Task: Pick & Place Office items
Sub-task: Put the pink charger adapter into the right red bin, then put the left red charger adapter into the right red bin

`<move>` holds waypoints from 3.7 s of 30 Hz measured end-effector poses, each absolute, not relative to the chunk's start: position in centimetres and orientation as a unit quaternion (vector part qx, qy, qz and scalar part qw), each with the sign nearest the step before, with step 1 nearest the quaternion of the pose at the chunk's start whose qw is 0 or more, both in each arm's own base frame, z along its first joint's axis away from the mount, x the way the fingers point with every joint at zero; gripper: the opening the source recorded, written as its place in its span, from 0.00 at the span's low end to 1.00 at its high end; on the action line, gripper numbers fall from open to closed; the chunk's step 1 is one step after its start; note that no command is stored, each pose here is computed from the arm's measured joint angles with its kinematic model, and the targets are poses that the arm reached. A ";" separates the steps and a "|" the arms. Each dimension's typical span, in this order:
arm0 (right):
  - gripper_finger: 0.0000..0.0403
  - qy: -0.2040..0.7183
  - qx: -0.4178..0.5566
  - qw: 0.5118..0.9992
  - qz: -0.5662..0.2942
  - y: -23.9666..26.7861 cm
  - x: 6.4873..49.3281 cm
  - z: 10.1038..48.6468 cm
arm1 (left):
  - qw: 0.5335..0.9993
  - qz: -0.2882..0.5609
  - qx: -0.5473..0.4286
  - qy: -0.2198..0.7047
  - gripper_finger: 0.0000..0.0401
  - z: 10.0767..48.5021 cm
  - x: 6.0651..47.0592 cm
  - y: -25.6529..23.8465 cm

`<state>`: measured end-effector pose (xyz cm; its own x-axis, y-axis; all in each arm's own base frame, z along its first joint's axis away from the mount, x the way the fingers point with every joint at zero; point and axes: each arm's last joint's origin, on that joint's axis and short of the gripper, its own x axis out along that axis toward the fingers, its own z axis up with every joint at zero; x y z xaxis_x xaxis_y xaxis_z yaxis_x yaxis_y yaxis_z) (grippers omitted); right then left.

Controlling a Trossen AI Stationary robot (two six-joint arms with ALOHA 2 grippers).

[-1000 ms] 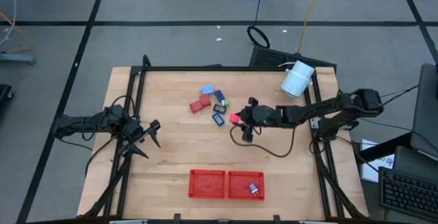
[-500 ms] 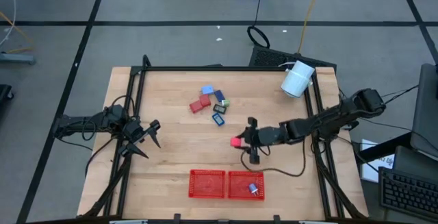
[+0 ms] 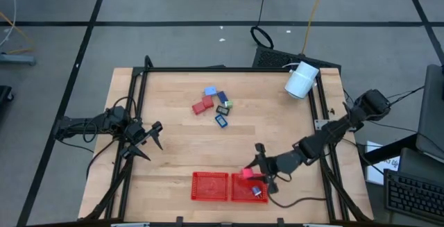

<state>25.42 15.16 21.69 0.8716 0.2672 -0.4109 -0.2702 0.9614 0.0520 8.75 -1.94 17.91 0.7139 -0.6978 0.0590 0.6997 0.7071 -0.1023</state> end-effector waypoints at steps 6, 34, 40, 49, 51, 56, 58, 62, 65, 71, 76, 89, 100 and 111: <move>0.41 0.233 -0.001 0.960 0.154 16.3 25.1 20.6 | 0.924 -0.378 -0.059 -0.008 0.68 17.9 8.7 -1.9; 0.41 0.398 -0.073 0.897 0.177 18.5 26.1 16.3 | 0.924 -0.378 -0.059 -0.008 0.68 17.9 8.8 -1.9; 0.41 0.400 -0.076 0.896 0.177 18.5 26.1 16.2 | 0.924 -0.378 -0.059 -0.008 0.68 17.9 8.7 -1.9; 0.41 0.400 -0.072 0.897 0.173 18.2 26.1 16.0 | 0.924 -0.378 -0.059 -0.008 0.68 17.9 8.7 -1.9; 0.41 0.402 -0.071 0.897 0.170 18.1 26.1 15.8 | 0.924 -0.378 -0.059 -0.008 0.68 17.9 8.7 -1.9; 0.41 0.406 -0.070 0.896 0.165 17.8 26.0 15.4 | 0.924 -0.378 -0.059 -0.008 0.68 17.9 8.7 -1.9; 0.41 0.406 -0.070 0.896 0.165 17.8 26.0 15.4 | 0.924 -0.378 -0.059 -0.008 0.68 17.9 8.7 -1.9; 0.41 0.404 -0.069 0.897 0.166 17.8 26.0 15.5 | 0.924 -0.378 -0.058 -0.008 0.68 17.9 8.7 -1.9; 0.41 0.403 -0.068 0.897 0.168 17.8 26.0 15.5 | 0.924 -0.378 -0.059 -0.008 0.68 17.9 8.7 -1.9; 0.41 0.397 -0.065 0.900 0.169 17.9 26.1 15.5 | 0.924 -0.378 -0.059 -0.008 0.68 17.9 8.7 -1.9; 0.41 0.391 -0.062 0.902 0.171 17.9 26.2 15.6 | 0.924 -0.378 -0.058 -0.008 0.68 17.9 8.7 -1.9; 0.43 0.385 -0.059 0.905 0.173 18.0 26.2 15.7 | 0.924 -0.378 -0.058 -0.008 0.68 17.9 8.7 -1.9; 0.61 0.384 -0.047 0.907 0.166 18.0 26.3 15.8 | 0.924 -0.378 -0.059 -0.008 0.68 17.9 8.7 -1.9; 0.59 0.367 -0.041 0.914 0.170 17.9 26.1 16.9 | 0.924 -0.378 -0.058 -0.008 0.68 17.9 8.7 -1.9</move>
